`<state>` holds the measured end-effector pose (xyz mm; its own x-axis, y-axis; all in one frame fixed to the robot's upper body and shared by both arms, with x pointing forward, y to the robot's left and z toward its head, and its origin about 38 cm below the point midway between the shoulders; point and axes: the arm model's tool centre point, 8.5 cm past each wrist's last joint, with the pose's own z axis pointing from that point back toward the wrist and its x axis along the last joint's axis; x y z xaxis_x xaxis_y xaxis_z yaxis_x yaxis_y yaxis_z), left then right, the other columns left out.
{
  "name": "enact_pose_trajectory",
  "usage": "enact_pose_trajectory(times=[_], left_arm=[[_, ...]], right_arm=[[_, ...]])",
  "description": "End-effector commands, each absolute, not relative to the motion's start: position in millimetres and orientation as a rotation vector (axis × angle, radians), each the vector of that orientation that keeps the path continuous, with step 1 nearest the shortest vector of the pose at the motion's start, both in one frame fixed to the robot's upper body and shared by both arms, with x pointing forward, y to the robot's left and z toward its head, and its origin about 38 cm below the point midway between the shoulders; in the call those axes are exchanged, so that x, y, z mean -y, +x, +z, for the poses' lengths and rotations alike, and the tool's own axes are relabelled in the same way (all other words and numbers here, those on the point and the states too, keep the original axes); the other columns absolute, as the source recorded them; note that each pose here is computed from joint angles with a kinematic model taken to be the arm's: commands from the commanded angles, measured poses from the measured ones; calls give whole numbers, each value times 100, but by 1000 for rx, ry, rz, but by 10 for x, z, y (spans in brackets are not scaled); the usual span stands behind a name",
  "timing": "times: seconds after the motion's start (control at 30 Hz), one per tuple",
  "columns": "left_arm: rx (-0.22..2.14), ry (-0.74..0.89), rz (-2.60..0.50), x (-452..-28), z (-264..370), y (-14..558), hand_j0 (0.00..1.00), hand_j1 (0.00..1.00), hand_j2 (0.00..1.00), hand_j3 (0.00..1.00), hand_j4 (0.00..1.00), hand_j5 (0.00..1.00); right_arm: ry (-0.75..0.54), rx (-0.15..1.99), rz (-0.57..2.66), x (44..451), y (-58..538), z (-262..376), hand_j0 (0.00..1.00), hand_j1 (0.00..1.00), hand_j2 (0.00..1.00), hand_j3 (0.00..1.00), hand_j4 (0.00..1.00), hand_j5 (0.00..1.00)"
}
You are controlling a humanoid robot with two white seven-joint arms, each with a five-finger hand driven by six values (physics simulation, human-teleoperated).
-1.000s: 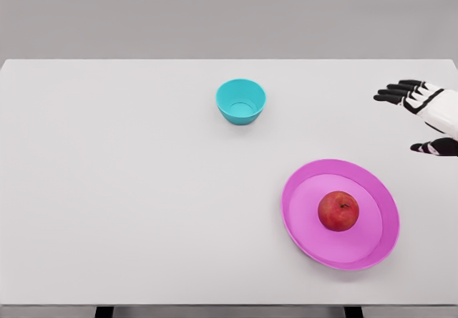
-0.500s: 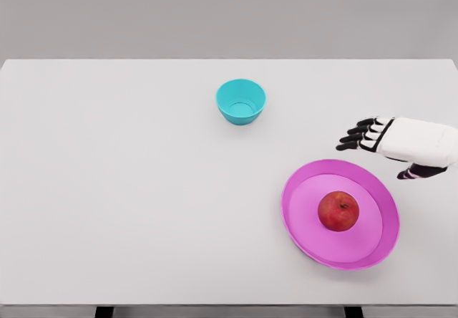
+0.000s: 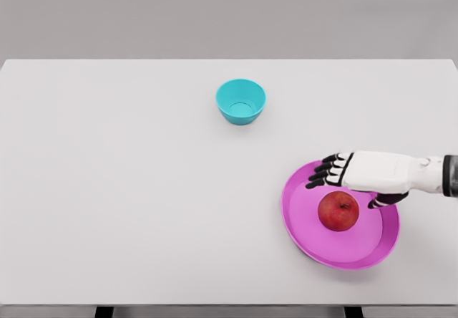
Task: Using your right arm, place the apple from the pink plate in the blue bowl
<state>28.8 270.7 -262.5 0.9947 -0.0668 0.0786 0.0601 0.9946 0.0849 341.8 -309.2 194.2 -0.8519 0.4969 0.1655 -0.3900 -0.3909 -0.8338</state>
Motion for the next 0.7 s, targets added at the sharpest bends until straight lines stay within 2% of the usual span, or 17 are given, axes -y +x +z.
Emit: enact_pose_trajectory(times=[0.0,0.67], left_arm=[[82,82,-64,-2707,-2625,288,100,100,100,100,100,100],[82,82,-64,-2707,-2625,288,100,100,100,100,100,100]], right_arm=[[-117,1295,2247,3068,3387,1877,100,100,100,100,100,100],[-59,1267,2260,3020,3316,1737,100,100,100,100,100,100]])
